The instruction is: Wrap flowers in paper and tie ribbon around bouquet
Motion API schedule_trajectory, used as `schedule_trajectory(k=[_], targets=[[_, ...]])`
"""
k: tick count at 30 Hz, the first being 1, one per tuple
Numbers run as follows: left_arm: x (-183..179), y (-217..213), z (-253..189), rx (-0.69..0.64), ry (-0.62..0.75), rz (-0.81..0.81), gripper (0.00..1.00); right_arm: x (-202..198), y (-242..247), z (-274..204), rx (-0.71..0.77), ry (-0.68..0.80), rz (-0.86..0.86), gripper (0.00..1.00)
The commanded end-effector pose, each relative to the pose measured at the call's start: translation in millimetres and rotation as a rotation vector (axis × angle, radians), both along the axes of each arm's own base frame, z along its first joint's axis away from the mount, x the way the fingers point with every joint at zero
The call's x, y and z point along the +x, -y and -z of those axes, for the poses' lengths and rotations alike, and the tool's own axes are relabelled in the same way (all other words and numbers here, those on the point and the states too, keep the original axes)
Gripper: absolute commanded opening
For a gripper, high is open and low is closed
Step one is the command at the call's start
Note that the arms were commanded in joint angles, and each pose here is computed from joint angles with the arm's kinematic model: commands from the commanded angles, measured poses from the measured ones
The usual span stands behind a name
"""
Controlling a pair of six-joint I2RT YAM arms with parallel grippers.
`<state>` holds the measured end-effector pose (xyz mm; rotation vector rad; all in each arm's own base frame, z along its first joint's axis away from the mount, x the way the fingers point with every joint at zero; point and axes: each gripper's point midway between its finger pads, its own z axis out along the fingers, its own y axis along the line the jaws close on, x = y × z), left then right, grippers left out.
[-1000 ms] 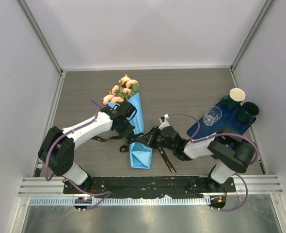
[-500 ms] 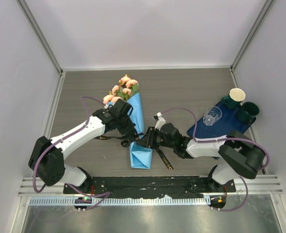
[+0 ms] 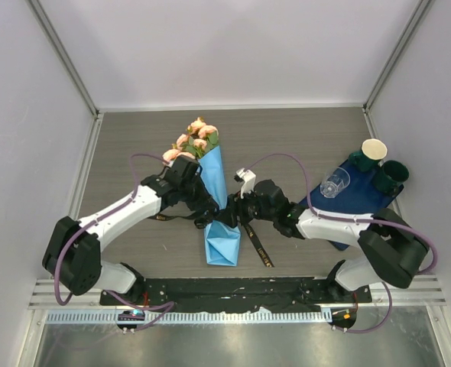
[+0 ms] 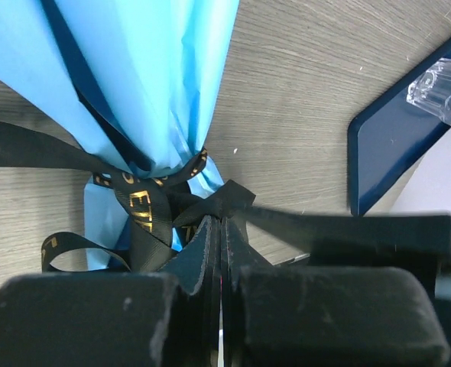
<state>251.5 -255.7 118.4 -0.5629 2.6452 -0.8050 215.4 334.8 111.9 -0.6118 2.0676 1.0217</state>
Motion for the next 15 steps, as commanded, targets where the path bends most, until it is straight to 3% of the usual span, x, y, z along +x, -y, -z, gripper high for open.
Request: schedule_trajectory(k=[1, 8, 15], targets=[[5.7, 2.8, -20.8, -0.103, 0.083, 0.062, 0.0, 26.3, -8.2, -17.1, 0.052, 0.107, -0.028, 0.59], [4.9, 7.2, -23.5, -0.179, 0.121, 0.187, 0.0, 16.7, -12.3, -28.1, 0.179, 0.09, -0.132, 0.58], [-0.9, 10.6, -23.4, -0.206, 0.183, 0.435, 0.0, 20.2, -4.3, -12.0, 0.021, 0.347, -0.305, 0.58]])
